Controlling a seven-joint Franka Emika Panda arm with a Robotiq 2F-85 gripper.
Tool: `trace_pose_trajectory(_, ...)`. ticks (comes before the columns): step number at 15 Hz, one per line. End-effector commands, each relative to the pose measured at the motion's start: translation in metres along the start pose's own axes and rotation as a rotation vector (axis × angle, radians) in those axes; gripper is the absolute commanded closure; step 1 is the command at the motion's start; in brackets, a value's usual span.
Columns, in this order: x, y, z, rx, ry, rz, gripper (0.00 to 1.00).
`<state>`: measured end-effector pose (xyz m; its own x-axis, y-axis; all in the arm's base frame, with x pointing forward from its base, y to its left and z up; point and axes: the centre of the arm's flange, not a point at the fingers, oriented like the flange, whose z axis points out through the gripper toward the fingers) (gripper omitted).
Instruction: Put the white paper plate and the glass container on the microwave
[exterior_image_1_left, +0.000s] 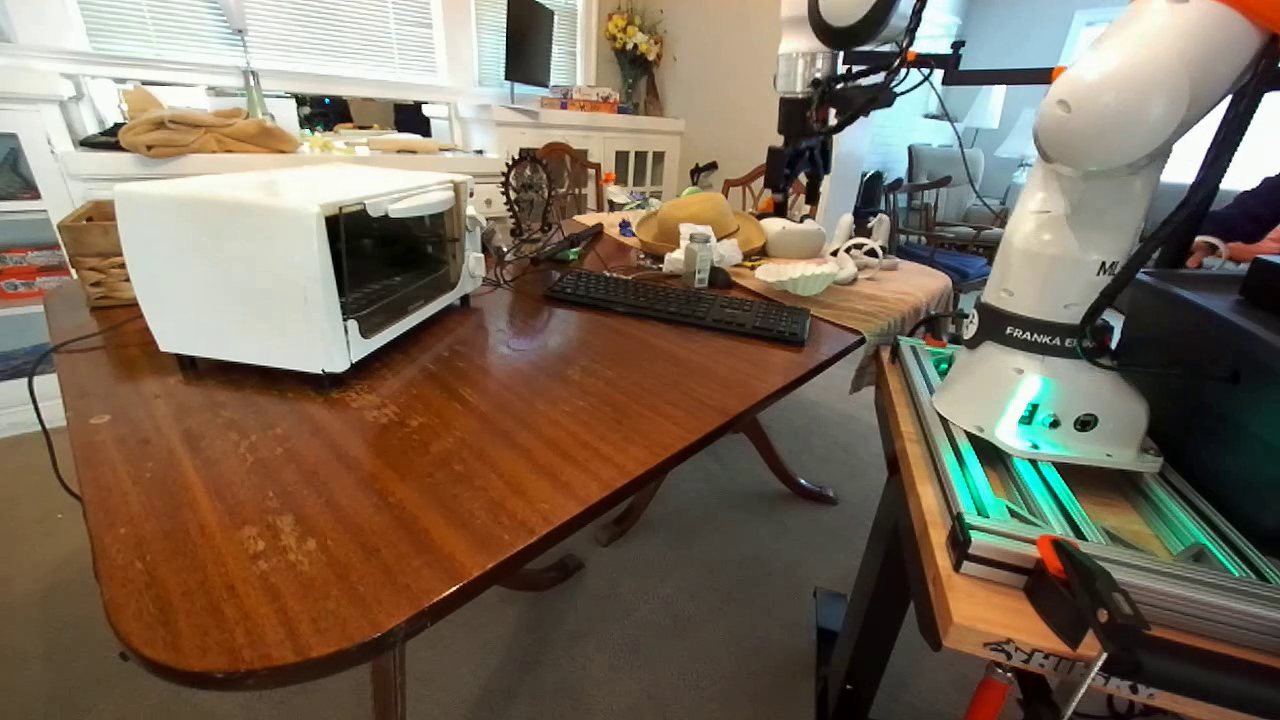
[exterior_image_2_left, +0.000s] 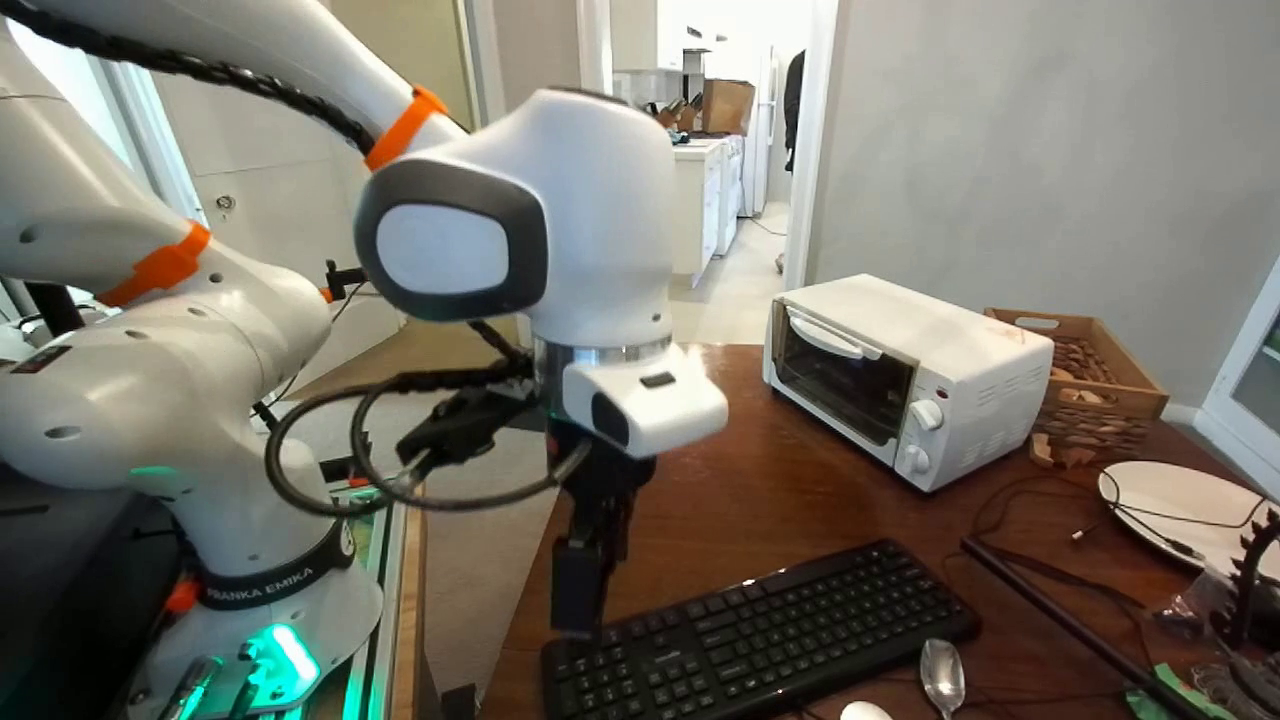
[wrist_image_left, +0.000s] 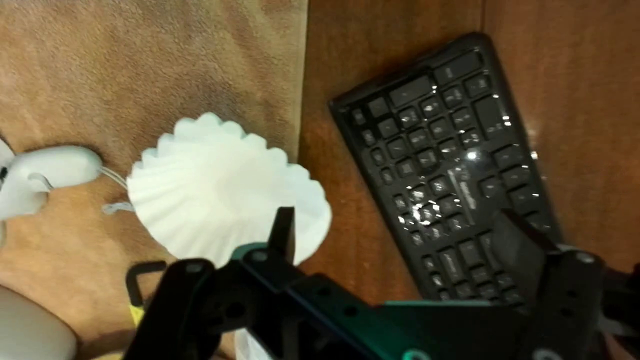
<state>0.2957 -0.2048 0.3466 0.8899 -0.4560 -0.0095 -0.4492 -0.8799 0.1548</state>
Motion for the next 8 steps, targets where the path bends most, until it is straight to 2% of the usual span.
trace_pose_trajectory(1, 0.024, 0.023, 0.087, -0.109, -0.099, 0.130, 0.00)
trace_pose_trajectory(5, 0.028, 0.028, 0.153, -0.184, -0.220, 0.226, 0.00)
trace_pose_trajectory(8, 0.033, 0.040, 0.174, -0.214, -0.264, 0.305, 0.00)
